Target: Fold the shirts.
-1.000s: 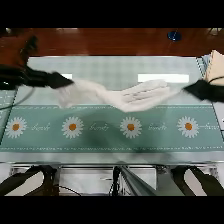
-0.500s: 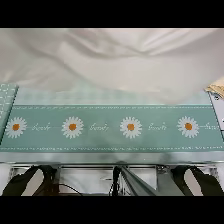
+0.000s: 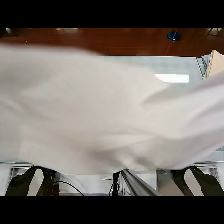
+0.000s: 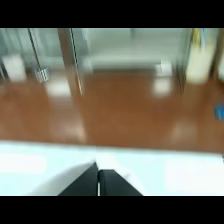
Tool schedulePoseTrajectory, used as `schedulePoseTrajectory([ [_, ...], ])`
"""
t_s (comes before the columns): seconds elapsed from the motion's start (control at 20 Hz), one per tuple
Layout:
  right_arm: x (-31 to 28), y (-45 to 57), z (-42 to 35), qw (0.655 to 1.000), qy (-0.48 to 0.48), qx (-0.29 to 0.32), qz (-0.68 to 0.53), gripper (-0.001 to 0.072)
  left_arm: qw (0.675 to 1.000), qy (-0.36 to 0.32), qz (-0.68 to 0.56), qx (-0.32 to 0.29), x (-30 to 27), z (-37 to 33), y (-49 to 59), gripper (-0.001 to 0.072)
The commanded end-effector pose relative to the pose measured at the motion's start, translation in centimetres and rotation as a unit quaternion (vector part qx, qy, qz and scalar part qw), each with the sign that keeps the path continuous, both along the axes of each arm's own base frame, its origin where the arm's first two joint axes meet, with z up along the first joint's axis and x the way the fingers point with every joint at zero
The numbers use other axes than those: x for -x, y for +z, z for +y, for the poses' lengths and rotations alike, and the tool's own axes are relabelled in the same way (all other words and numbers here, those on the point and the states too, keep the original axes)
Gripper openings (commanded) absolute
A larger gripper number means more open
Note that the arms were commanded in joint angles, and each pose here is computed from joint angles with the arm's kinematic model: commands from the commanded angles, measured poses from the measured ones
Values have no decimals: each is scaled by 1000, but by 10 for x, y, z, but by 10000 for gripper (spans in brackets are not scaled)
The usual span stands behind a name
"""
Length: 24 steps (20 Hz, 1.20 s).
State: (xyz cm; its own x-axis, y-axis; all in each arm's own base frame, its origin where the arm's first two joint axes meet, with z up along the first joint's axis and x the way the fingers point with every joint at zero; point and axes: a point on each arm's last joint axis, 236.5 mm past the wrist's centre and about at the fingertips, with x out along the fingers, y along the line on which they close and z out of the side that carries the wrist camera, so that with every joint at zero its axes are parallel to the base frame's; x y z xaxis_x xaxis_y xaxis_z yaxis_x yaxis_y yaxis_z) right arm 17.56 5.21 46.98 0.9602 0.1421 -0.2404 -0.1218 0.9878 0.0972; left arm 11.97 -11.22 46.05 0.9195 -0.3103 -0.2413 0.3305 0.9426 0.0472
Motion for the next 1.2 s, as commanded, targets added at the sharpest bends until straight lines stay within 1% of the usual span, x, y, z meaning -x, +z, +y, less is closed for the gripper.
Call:
schedulePoseTrajectory([
  [0.0,8,-64,-21,989,-22,33,141,17,994,36,103,29,2,14,-48,26],
  [0.05,1,-78,-32,985,-37,28,165,17,989,37,136,54,-7,16,-63,26],
  [0.15,-16,-117,-41,972,-37,13,230,16,974,-5,210,91,-21,5,-101,26],
  [0.25,-31,-173,-45,949,-20,-9,314,16,947,-31,292,129,-33,1,-152,26],
  [0.3,-37,-204,-47,934,-12,-17,356,16,934,-34,328,140,-40,3,-182,26],
  [0.4,-55,-256,-46,908,3,-40,417,16,908,-27,375,187,-61,8,-231,25],
  [0.5,-88,-281,-37,904,19,-40,425,17,893,-17,387,230,-86,12,-265,26],
  [0.6,-137,-299,-20,910,39,-21,411,17,897,-24,357,260,-121,15,-275,26],
  [0.7,-183,-321,6,916,65,-7,395,17,905,-29,323,277,-163,18,-275,26],
  [0.8,-226,-343,20,926,68,10,371,17,921,-30,287,262,-206,22,-284,26],
  [0.9,-263,-354,15,941,48,36,334,17,934,-37,274,228,-239,23,-305,27],
  [1.05,-299,-352,-20,956,-14,78,281,17,949,-78,266,149,-271,21,-336,27],
  [1.15,-310,-341,-52,958,-64,125,251,17,957,-68,251,124,-297,32,-350,27],
])
